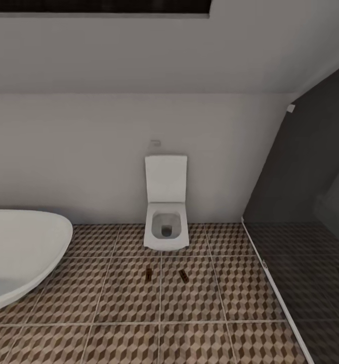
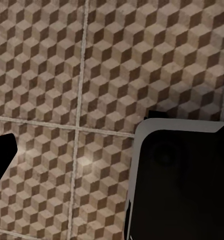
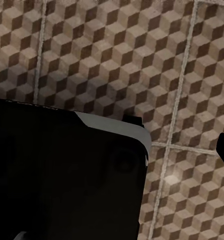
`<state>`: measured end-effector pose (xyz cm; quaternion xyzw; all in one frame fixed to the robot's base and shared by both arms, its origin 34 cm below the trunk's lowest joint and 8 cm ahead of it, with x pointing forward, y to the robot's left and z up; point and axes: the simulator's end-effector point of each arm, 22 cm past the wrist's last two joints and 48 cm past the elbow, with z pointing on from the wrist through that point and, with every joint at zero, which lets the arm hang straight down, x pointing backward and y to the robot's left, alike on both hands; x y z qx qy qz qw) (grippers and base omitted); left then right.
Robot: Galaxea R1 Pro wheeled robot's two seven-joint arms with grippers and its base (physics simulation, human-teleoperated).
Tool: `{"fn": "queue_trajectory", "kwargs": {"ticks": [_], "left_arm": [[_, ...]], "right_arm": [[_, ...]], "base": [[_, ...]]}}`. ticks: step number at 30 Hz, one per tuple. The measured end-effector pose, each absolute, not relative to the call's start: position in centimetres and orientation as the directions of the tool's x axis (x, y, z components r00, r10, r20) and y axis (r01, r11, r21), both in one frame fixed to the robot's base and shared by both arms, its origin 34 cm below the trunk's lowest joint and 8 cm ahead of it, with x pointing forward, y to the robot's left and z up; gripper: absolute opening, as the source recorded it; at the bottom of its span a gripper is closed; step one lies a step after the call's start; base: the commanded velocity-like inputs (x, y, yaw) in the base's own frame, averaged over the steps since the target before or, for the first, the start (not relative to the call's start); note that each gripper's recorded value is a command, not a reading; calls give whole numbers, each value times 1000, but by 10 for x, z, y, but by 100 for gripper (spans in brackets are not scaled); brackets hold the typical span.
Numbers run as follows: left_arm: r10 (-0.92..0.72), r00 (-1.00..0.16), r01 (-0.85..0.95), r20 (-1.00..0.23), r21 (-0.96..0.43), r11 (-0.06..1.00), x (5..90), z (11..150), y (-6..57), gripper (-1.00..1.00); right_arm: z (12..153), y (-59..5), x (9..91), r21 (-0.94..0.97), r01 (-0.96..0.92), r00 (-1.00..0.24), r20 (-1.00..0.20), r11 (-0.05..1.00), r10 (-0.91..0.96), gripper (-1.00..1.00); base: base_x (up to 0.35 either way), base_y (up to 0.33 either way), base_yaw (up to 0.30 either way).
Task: Take the four mousetraps from the cabinet in the bathroom and place them on the bathroom floor. Make sure all four end up on the same floor surface, and ensure that at least two of them are either under or directly next to the same bathroom sink.
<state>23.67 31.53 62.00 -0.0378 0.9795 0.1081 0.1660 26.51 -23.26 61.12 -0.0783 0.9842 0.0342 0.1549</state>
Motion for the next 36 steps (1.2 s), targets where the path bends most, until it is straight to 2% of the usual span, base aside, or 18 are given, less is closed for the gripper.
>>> {"fn": "queue_trajectory", "kwargs": {"ticks": [36], "left_arm": [[-38, -920, -121, -389, 190, 974, 260, 628, 314, 100]], "right_arm": [[621, -232, 288, 34, -168, -920, -366, 985, -144, 100]], "base": [[0, 0, 0]]}}
